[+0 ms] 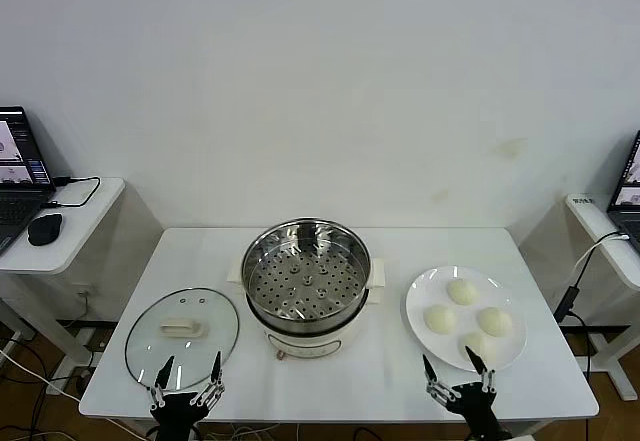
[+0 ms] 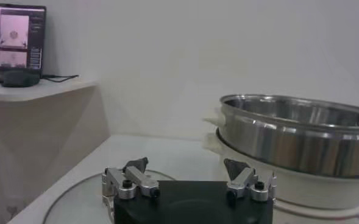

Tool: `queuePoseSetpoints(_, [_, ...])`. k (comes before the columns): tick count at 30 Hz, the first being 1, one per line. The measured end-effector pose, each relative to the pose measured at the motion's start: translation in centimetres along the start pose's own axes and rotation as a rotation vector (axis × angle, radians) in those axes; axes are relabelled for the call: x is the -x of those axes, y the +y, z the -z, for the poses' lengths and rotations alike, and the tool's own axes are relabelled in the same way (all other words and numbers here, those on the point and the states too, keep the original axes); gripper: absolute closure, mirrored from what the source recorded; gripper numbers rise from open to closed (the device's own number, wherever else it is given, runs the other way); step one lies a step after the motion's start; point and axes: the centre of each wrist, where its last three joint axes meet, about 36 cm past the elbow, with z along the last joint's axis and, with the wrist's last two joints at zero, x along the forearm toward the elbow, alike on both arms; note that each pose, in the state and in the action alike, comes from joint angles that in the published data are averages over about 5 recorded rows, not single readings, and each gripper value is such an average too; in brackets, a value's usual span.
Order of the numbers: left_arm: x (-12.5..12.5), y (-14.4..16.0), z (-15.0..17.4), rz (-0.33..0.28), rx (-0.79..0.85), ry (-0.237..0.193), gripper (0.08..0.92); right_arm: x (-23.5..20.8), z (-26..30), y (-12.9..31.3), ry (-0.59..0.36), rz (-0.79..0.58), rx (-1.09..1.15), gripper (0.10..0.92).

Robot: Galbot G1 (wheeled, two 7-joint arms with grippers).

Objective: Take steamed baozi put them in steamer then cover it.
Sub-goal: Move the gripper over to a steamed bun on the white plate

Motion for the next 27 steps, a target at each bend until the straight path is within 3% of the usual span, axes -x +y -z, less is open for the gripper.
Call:
queuePoseSetpoints(14, [1.3, 0.7, 1.9, -0.021, 0.151, 0.057, 0.177, 8.1, 5.3, -9.6, 0.002, 0.033, -0.651, 0.2])
queuePoseSetpoints(27, [2.9, 1.5, 2.8, 0.007, 0.248, 0.037, 0.177, 17.9, 13.5, -18.4, 0.187, 0.304, -1.045, 0.2])
